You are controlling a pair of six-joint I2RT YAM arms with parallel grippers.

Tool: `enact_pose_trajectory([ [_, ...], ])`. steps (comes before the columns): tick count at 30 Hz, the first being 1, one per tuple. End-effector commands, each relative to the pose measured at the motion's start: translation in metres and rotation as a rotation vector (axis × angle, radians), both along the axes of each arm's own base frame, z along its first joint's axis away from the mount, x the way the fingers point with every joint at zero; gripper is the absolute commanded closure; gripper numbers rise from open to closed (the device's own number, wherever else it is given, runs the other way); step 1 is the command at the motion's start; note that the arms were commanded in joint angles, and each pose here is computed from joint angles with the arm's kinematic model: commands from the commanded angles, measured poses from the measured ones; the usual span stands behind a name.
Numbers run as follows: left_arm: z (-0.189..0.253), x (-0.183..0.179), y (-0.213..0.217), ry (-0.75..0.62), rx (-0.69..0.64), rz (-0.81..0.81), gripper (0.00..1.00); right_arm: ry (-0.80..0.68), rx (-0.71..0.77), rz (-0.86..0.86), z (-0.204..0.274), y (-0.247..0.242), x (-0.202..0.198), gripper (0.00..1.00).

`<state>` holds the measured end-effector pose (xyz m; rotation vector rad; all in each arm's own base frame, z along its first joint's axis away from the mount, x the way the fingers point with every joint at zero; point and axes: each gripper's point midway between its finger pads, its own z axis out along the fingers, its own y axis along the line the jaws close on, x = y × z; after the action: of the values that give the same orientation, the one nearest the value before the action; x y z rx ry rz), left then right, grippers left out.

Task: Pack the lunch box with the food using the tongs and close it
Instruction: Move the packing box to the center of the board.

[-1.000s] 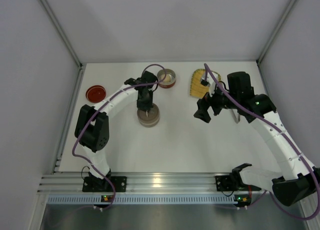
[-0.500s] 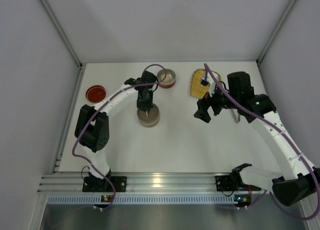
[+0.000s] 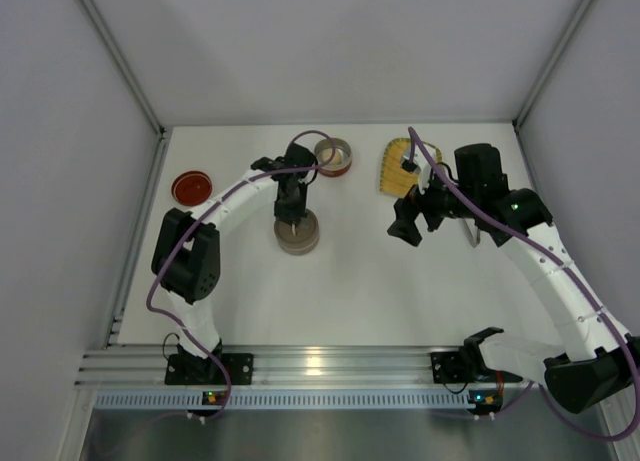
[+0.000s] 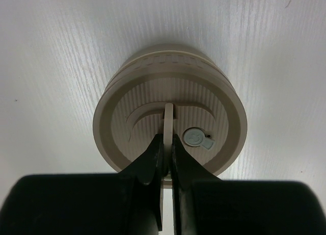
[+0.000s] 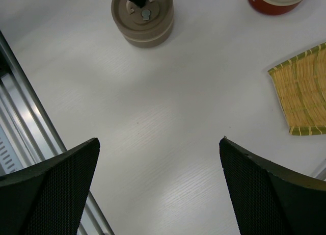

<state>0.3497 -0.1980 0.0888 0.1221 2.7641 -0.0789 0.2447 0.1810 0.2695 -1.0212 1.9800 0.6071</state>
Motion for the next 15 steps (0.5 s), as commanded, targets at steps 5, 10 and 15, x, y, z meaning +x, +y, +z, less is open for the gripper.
enact_pose_trajectory([
  [5,0.003,0.006,-0.004,-0.035,0.014,-0.053,1.00,-0.061,0.040,-0.005,0.013,0.001,0.009,0.01],
  [10,-0.004,-0.004,-0.007,0.006,0.021,-0.225,1.00,-0.065,0.037,0.000,0.013,0.001,0.008,0.01],
  [15,-0.009,-0.018,-0.016,0.041,-0.027,-0.402,1.00,-0.061,0.038,0.005,0.013,0.002,0.008,0.01],
])
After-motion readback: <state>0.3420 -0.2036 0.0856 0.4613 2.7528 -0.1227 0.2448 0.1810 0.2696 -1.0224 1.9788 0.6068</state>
